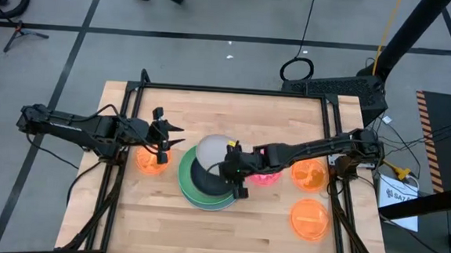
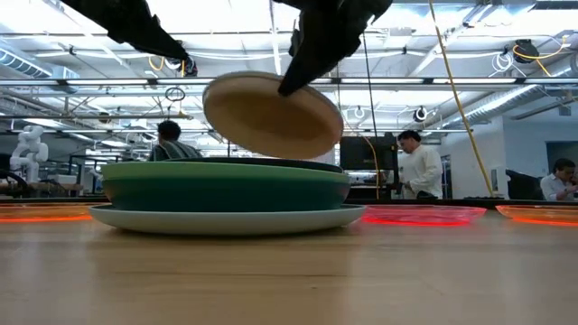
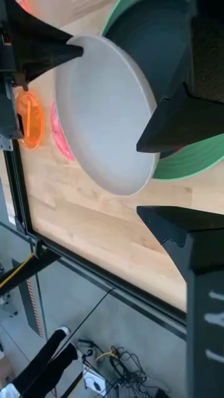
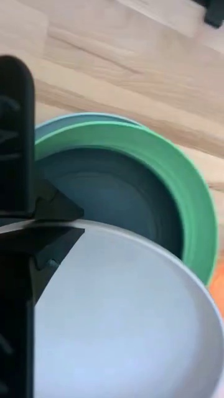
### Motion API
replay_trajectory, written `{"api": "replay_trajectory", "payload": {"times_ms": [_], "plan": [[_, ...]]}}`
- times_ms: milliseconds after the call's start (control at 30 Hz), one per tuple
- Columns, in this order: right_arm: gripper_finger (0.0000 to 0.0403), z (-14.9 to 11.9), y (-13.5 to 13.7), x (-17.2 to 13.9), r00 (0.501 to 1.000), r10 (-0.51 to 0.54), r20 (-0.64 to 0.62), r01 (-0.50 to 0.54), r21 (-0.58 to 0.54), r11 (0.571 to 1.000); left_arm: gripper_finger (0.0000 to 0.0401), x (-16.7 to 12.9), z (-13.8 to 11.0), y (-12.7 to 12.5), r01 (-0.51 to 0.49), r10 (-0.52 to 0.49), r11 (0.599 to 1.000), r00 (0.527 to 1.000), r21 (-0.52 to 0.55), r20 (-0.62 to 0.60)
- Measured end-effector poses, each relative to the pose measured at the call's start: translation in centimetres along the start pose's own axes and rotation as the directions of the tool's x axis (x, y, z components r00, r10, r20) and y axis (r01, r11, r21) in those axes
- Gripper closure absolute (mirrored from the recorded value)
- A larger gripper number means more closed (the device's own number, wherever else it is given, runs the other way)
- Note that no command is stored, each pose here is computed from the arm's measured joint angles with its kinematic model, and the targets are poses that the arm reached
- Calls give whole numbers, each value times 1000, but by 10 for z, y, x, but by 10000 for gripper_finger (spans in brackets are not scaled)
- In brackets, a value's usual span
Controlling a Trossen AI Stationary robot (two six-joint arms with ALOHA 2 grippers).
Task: Stack plastic plates
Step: Stack the white plate on top of the dark blue plate, then stack the top left transparent orange plate on top of the white plate
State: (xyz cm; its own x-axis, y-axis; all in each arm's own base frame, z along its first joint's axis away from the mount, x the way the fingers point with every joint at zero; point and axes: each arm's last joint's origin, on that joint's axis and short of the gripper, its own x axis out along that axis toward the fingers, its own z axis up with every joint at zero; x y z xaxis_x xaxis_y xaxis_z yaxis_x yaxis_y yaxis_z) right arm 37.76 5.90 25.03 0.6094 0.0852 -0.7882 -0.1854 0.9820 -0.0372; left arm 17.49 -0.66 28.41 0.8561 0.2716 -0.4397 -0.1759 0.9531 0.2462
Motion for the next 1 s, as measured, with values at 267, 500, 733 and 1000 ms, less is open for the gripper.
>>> {"api": "replay_trajectory", "payload": {"times_ms": [267, 500, 733, 1000], "plan": [[374, 3, 10, 0, 999, 31, 25, -31, -22, 999, 244, 0, 0, 0, -1, 1, 1000, 1000, -10, 0], [371, 3, 14, 0, 999, 36, 26, -35, -17, 999, 244, 0, 0, 0, -8, 8, 1000, 1000, -16, -1], [362, 4, 15, 0, 999, 38, 36, -39, 26, 999, 244, 0, 0, 0, -8, 8, 1000, 1000, -16, -1], [300, 4, 15, 0, 999, 36, 37, -38, 73, 997, 244, 0, 0, 0, -8, 8, 1000, 1000, -15, -1]]}}
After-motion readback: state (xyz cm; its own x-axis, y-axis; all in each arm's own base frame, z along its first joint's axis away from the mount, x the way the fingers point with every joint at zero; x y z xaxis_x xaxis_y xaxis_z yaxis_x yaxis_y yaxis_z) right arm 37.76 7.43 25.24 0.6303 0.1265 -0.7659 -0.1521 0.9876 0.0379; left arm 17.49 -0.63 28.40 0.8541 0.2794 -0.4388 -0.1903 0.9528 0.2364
